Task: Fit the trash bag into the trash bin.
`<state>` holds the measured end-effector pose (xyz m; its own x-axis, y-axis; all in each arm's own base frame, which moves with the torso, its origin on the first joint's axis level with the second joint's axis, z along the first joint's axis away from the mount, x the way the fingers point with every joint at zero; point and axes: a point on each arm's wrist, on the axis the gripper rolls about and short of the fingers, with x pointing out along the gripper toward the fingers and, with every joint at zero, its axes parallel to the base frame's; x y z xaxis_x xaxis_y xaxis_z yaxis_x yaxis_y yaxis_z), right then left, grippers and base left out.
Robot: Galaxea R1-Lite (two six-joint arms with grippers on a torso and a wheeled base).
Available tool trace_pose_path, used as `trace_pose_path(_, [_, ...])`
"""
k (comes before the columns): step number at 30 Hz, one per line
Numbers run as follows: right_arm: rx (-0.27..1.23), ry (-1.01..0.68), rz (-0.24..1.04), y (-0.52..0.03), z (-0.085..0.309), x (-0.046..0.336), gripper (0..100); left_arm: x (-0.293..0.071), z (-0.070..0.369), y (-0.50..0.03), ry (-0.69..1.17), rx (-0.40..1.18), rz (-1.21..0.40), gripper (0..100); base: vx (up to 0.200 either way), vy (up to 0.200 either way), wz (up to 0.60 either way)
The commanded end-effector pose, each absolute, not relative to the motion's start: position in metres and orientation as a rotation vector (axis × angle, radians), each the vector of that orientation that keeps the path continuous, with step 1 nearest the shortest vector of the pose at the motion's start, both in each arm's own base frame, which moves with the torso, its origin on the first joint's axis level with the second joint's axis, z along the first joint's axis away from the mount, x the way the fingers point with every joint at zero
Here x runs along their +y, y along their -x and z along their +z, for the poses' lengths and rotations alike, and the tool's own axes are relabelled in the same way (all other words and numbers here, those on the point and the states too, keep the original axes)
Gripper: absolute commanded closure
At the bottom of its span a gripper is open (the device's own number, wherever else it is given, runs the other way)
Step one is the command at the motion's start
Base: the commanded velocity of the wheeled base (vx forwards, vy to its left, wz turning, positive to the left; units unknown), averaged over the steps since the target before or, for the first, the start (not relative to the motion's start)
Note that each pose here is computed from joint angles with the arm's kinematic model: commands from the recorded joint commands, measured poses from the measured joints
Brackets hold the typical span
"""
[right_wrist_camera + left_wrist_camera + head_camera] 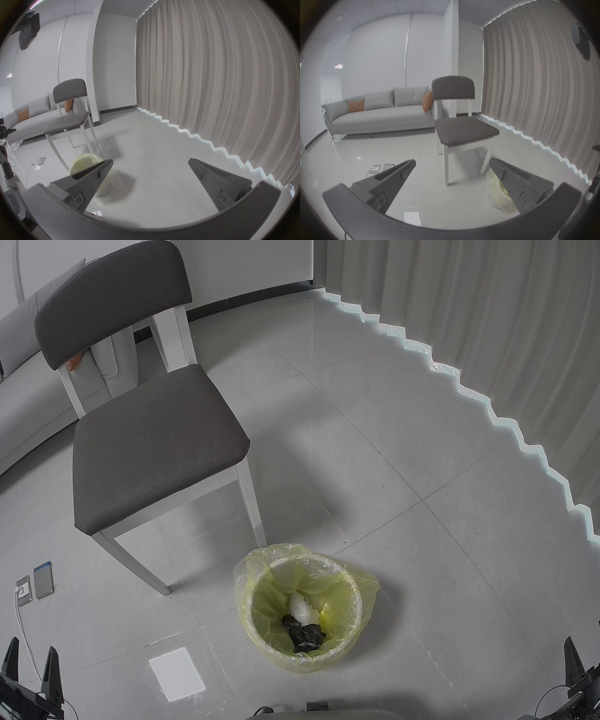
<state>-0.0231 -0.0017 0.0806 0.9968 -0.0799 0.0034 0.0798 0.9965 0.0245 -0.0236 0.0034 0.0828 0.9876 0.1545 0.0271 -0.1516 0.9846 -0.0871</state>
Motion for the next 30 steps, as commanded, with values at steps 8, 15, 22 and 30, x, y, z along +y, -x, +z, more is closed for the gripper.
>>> trace_pose_path(8, [0.003, -0.038, -0.081, 0.0225, 0.076, -0.0018, 0, 0.001, 0.0786, 0.024, 0.038, -0.001, 0.046, 0, 0.0, 0.0, 0.0])
trace_pose_path(15, [0.007, -0.01, -0.075, 0.0225, 0.0757, -0.0016, 0, -0.0004, 0.075, 0.0233, -0.032, 0.015, -0.023, 0, 0.0, 0.0, 0.0])
trace_pose_path(22, [0.007, -0.02, -0.075, 0.0225, 0.0757, -0.0016, 0, -0.0009, 0.0755, 0.0232, 0.014, 0.013, -0.041, 0, 0.0, 0.0, 0.0])
trace_pose_path(30, [0.005, -0.026, -0.077, 0.0225, 0.0759, -0.0017, 0, -0.0005, 0.0755, 0.023, 0.019, 0.009, -0.021, 0, 0.0, 0.0, 0.0])
